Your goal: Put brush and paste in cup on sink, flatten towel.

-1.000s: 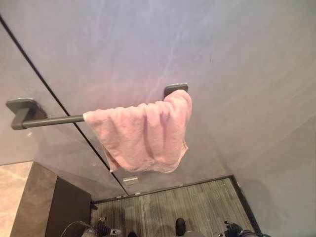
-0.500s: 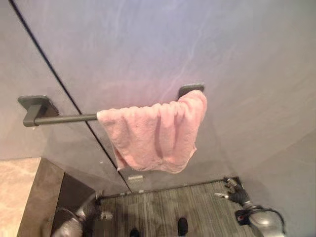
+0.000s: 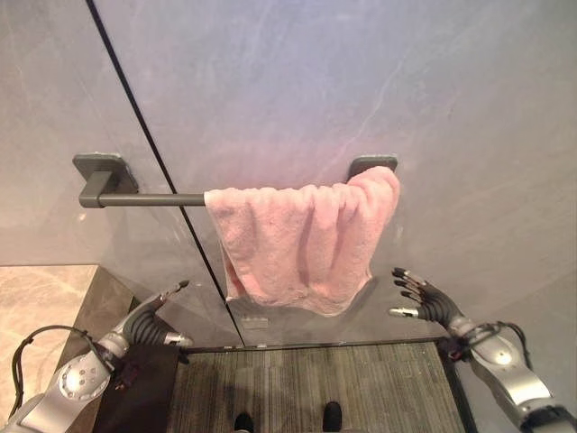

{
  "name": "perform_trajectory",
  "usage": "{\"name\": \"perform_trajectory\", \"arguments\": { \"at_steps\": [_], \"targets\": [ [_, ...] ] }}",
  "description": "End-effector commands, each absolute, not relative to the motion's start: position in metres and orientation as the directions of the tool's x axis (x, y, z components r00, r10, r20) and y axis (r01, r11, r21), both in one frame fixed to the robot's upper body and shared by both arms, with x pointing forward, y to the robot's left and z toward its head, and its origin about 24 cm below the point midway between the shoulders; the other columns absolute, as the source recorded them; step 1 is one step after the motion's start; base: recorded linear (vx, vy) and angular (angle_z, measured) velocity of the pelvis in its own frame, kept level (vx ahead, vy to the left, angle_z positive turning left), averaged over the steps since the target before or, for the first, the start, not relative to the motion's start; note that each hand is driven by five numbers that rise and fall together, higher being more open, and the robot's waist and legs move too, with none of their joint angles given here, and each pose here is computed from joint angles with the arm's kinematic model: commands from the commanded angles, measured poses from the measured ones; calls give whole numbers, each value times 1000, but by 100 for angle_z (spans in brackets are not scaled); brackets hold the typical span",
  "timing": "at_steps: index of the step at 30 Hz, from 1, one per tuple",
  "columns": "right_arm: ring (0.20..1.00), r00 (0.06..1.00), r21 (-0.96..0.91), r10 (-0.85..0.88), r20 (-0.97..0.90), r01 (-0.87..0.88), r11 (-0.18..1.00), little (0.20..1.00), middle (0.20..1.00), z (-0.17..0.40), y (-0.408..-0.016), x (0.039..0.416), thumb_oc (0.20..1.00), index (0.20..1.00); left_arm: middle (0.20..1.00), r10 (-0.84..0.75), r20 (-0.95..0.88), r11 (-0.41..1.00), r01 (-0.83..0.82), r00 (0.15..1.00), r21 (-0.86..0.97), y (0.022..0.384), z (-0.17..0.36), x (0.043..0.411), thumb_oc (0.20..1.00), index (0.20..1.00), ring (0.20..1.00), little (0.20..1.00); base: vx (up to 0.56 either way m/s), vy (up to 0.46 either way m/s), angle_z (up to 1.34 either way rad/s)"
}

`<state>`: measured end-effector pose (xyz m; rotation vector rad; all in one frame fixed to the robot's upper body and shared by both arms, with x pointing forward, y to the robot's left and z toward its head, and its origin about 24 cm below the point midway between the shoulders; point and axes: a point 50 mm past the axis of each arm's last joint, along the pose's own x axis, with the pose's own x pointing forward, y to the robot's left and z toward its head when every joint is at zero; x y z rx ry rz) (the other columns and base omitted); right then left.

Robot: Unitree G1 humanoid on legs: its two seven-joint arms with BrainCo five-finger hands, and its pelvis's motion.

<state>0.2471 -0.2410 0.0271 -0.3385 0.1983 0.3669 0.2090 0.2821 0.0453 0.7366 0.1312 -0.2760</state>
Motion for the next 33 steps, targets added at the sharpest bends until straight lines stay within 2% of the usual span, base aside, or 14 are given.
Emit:
{"name": "perform_trajectory", "arguments": {
  "at_steps": [1, 6, 13, 16, 22, 23, 24, 30, 33],
  "targets": [
    [1000, 927, -322, 359, -108, -374, 870, 1000, 1000, 57, -225, 274, 1000, 1000, 1000, -253, -45, 718, 219, 966, 661, 273, 80, 235, 1000, 1000, 1000, 1000, -59, -1, 2],
    [1000, 944, -336, 330, -14, -315, 888, 1000, 1000, 70, -206, 292, 1000, 1000, 1000, -298, 49, 738, 197, 953, 646, 251, 91, 254, 1000, 1000, 1000, 1000, -64, -3, -1],
    [1000, 907, -311, 416, 63, -378, 872, 1000, 1000, 85, -165, 306, 1000, 1000, 1000, -345, 122, 772, 208, 931, 601, 216, 94, 275, 1000, 1000, 1000, 1000, -32, 3, -6],
    [1000, 880, -286, 472, 48, -441, 851, 1000, 1000, 82, -153, 302, 1000, 1000, 1000, -400, 130, 789, 268, 907, 553, 196, 91, 276, 1000, 1000, 1000, 1000, 30, 13, -16],
    [1000, 879, -202, 476, 1, -466, 861, 1000, 1000, 65, -150, 296, 1000, 1000, 1000, -443, 115, 798, 332, 889, 503, 176, 82, 276, 1000, 1000, 1000, 1000, 44, 9, -5],
    [567, 880, -202, 476, 0, -466, 861, 567, 567, 65, -150, 296, 567, 567, 1000, -443, 115, 798, 332, 889, 503, 175, 82, 276, 1000, 1000, 1000, 1000, 18, 2, -8],
    [200, 879, -166, 477, -3, -470, 867, 200, 200, 62, -148, 295, 200, 200, 200, -445, 108, 802, 342, 889, 489, 173, 79, 277, 200, 200, 200, 200, 22, 3, -9],
    [200, 895, -15, 445, -5, -445, 895, 200, 200, 48, -141, 287, 200, 200, 200, -410, 90, 855, 347, 908, 386, 168, 66, 276, 200, 200, 200, 200, 23, -1, -5],
    [200, 916, 79, 401, -17, -399, 914, 200, 200, 36, -153, 272, 200, 200, 200, -359, 34, 889, 331, 933, 318, 176, 49, 264, 200, 200, 200, 200, 41, -9, 0]
  ]
}}
